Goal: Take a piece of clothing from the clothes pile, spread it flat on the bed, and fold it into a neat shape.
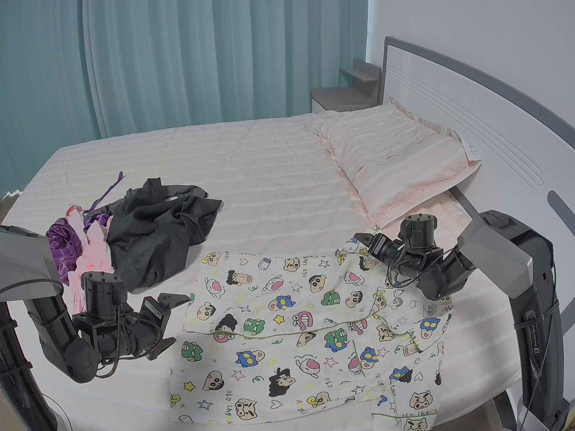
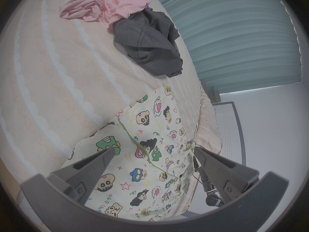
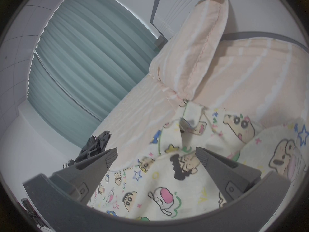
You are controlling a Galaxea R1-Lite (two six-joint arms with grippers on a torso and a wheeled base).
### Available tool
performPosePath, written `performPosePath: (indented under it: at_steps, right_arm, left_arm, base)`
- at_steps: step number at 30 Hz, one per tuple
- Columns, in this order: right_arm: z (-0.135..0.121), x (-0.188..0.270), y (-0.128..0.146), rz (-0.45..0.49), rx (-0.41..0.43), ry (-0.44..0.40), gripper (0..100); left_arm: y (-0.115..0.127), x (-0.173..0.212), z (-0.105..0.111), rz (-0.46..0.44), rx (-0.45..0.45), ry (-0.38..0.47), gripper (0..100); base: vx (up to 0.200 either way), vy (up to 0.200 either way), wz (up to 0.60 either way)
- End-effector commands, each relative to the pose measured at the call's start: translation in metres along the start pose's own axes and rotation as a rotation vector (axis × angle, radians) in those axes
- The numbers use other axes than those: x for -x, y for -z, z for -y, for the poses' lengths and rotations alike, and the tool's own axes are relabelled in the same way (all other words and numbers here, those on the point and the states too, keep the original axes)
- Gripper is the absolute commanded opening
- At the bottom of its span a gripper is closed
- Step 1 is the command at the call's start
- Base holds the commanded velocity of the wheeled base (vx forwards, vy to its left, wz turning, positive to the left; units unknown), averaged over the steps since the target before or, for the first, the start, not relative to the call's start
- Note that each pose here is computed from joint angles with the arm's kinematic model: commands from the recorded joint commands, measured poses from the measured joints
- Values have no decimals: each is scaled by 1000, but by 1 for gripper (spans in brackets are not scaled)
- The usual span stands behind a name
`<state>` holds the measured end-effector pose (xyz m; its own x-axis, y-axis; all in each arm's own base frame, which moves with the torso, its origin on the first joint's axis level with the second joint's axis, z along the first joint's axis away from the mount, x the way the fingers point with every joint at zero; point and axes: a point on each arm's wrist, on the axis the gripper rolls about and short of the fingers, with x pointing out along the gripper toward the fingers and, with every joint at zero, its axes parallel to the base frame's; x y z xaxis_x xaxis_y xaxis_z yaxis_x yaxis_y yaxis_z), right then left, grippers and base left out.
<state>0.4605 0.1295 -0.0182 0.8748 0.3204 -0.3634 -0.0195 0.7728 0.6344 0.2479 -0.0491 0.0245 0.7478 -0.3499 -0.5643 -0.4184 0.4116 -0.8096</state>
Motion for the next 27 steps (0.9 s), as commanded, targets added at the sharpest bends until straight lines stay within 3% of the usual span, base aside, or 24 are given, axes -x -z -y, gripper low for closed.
performPosePath:
  at_steps: [1,6,14,27]
  right_arm:
    - [7,-2,10,-28,-2,17,100]
    - [2,-19,23,-33,-2,-6,100]
    - [-1,-50,19,-48,-4,16,100]
    - [6,-58,22,-50,-6,34,100]
  left_arm:
    - [0,0,0,0,0,-1,100]
    - [0,0,-1,1,1,-3,100]
    - [0,0,-1,2,1,-3,100]
    - [0,0,-1,3,1,-4,100]
  base:
    - [0,0,0]
    - [0,0,0]
    - [0,0,0]
    - [0,0,0]
